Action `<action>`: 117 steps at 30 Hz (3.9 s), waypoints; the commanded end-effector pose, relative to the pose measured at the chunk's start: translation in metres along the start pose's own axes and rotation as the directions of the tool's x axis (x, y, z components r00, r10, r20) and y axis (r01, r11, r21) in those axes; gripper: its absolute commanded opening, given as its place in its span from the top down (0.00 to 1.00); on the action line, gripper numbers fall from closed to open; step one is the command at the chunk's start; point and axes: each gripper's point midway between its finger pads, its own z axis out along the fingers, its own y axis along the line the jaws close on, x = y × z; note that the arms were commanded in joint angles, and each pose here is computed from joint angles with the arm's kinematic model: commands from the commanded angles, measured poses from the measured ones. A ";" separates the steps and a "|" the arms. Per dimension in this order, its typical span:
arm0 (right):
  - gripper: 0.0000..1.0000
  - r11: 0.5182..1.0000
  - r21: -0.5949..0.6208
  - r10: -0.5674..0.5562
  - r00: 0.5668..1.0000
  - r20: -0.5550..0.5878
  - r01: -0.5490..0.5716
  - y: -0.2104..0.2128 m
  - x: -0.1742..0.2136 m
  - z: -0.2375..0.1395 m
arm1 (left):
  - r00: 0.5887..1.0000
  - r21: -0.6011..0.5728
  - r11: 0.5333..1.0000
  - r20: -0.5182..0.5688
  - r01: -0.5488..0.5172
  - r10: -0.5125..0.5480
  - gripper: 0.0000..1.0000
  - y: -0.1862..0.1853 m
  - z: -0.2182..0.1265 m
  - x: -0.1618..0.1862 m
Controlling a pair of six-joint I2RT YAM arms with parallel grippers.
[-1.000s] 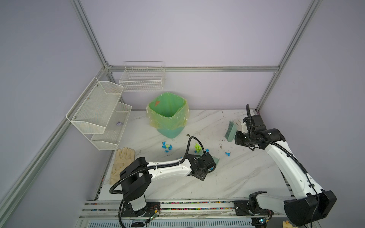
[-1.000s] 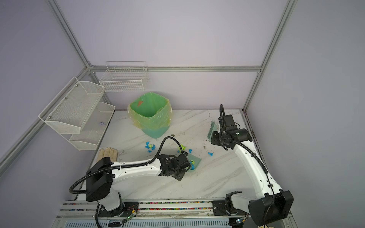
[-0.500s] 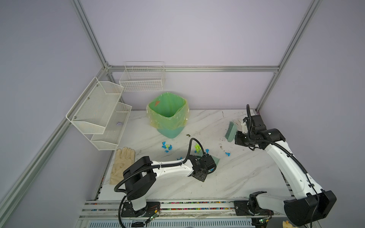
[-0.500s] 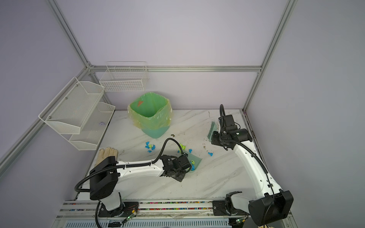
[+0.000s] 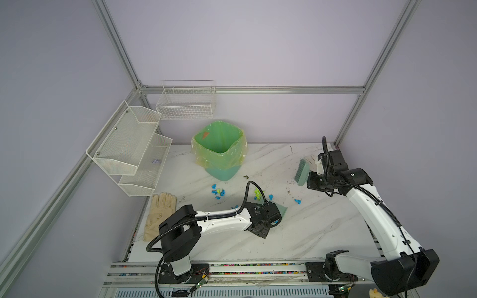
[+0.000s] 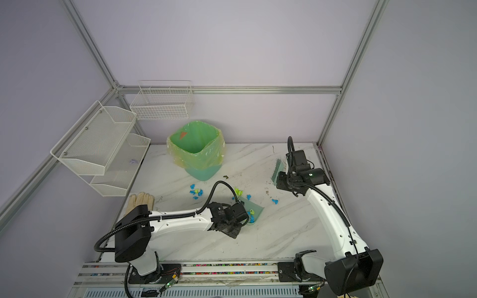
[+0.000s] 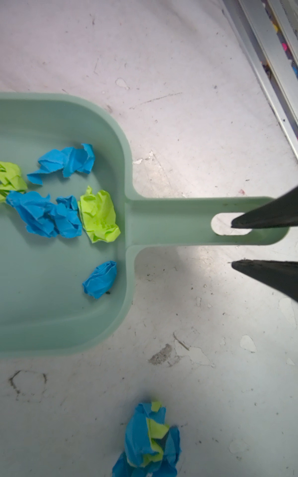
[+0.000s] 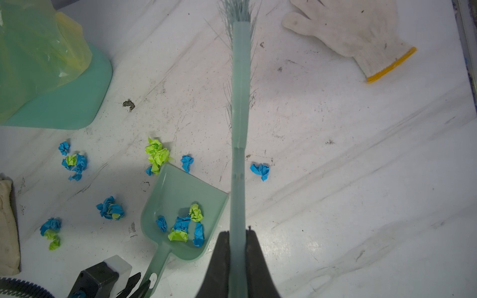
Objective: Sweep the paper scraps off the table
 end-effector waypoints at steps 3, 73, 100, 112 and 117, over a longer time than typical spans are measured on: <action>1.00 1.000 -0.022 -0.007 0.999 0.035 0.008 0.003 -0.007 -0.005 | 0.999 0.005 1.000 -0.039 0.007 -0.007 0.78 0.000 0.005 0.009; 1.00 1.000 0.007 0.029 0.990 0.135 -0.031 -0.005 -0.035 -0.028 | 0.996 0.189 0.978 -0.011 0.094 -0.093 1.00 -0.016 -0.070 -0.038; 1.00 0.999 0.016 0.030 0.985 0.167 -0.034 -0.011 -0.039 -0.033 | 0.956 0.405 0.897 0.148 0.174 -0.252 1.00 0.019 -0.157 -0.147; 1.00 0.999 0.005 0.031 0.986 0.162 -0.032 -0.010 -0.039 -0.029 | 0.854 0.632 0.745 0.248 0.216 -0.458 1.00 0.075 -0.223 -0.226; 1.00 1.000 0.014 0.024 0.987 0.161 -0.027 -0.012 -0.038 -0.028 | 0.811 0.708 0.678 0.270 0.199 -0.519 1.00 0.095 -0.250 -0.247</action>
